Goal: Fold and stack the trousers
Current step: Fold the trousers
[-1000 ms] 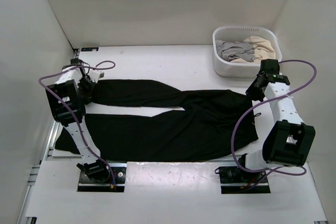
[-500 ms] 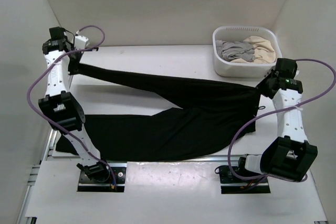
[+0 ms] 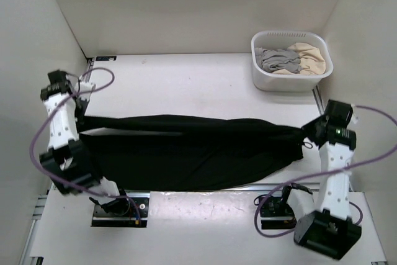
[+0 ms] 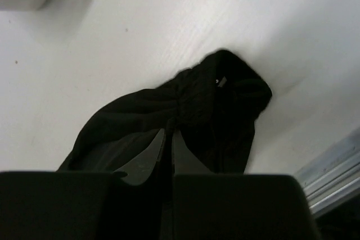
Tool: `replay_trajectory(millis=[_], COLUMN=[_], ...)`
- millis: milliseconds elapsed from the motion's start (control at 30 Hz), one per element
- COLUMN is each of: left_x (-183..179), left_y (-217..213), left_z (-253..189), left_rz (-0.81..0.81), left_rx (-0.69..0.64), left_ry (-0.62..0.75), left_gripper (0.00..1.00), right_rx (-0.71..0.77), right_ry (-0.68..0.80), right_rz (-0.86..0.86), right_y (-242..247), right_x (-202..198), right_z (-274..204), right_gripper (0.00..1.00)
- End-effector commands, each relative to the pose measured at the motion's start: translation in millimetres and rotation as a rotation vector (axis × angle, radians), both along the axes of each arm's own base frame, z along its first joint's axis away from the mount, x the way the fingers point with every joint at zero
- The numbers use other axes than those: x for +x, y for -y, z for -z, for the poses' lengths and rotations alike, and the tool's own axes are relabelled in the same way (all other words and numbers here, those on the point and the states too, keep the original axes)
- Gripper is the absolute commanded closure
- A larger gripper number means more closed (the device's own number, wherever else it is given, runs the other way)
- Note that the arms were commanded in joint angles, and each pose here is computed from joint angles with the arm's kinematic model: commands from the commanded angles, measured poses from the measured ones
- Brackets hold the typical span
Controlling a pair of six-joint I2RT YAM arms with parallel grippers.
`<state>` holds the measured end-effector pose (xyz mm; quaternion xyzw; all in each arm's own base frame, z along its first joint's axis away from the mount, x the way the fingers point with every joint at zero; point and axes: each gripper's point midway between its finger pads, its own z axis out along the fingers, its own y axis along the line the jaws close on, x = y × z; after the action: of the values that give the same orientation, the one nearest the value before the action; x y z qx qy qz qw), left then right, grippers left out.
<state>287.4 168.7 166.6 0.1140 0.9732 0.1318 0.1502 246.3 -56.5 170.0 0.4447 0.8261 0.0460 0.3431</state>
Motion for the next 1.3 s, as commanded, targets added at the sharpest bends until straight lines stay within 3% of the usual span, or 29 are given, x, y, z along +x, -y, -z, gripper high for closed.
replay_trajectory(millis=[0, 33, 133, 467, 533, 700, 833, 933, 967, 1033, 1067, 1133, 1267], left_x=[-47, -64, -94, -146, -151, -128, -128, -139, -143, -155, -159, -169, -175], left_y=[-24, -22, -12, -14, -18, -47, -54, -42, -39, -31, -30, -31, -45], left_z=[1, 30, 59, 98, 98, 62, 64, 85, 88, 103, 105, 113, 107], left_rz=[-0.048, -0.054, -0.061, -0.087, -0.098, -0.121, -0.147, -0.128, -0.117, -0.117, -0.113, -0.127, -0.193], left_rx=[0.141, 0.139, 0.118, 0.117, 0.139, 0.189, 0.162, 0.119, 0.118, 0.095, 0.1, 0.124, 0.162], left_ry=[-0.004, -0.046, -0.078, -0.145, -0.154, -0.054, -0.053, -0.099, -0.107, -0.152, -0.168, -0.205, -0.214], left_gripper=[0.86, 0.86, 0.86, 0.86, 0.86, 0.86, 0.86, 0.81, 0.77, 0.72, 0.67, 0.58, 0.5], right_rx=[0.072, 0.088, 0.099, 0.077, 0.076, -0.011, -0.031, 0.026, 0.044, 0.064, 0.065, 0.057, 0.013], right_ry=[-0.078, -0.14, -0.217, -0.394, -0.407, -0.272, -0.351, -0.402, -0.43, -0.429, -0.438, -0.441, -0.421], right_rz=[0.122, 0.123, 0.16, 0.303, 0.335, 0.39, 0.375, 0.346, 0.348, 0.339, 0.338, 0.353, 0.337], right_y=[-9, -13, -16, -12, -12, 5, 4, -9, -12, -15, -15, -13, -4], right_x=[-43, -56, -76, -126, -136, -129, -147, -152, -156, -154, -154, -154, -146], right_z=[23, 44, 65, 89, 91, 41, 46, 68, 80, 88, 89, 85, 67], right_gripper=[1.0, 1.0, 1.0, 1.0, 1.0, 1.0, 1.0, 0.99, 0.95, 0.77, 0.41, 0.12, 0.07])
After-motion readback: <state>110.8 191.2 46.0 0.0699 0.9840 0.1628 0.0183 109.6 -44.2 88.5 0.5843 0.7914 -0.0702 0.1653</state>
